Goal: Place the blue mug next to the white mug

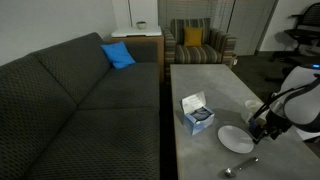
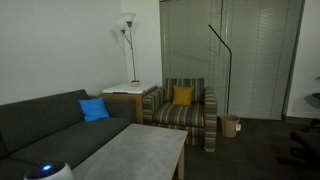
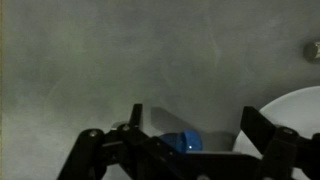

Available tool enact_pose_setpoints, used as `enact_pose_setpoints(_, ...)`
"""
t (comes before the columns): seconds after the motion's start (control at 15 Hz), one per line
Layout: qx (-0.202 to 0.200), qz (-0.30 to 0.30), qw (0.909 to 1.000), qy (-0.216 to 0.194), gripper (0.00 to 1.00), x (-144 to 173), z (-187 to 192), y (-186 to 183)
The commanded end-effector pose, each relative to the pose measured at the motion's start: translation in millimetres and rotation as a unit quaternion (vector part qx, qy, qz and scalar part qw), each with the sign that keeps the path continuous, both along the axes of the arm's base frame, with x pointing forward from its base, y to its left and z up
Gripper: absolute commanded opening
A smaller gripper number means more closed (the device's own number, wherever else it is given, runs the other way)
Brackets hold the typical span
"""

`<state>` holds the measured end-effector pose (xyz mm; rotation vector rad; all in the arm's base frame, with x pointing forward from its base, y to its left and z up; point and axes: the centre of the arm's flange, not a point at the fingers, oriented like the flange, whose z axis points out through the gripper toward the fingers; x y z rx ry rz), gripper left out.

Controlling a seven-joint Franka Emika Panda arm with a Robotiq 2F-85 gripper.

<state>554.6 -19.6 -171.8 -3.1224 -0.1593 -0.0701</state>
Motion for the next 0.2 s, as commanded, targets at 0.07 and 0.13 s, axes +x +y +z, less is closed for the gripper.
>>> enact_pose_setpoints(0.07, -0.02, -0.007, 0.9997, -0.015, 1.0, -5, 12, 6)
enact_pose_setpoints(0.13, -0.024, -0.007, 0.9993, -0.028, 1.0, -10, 23, 7)
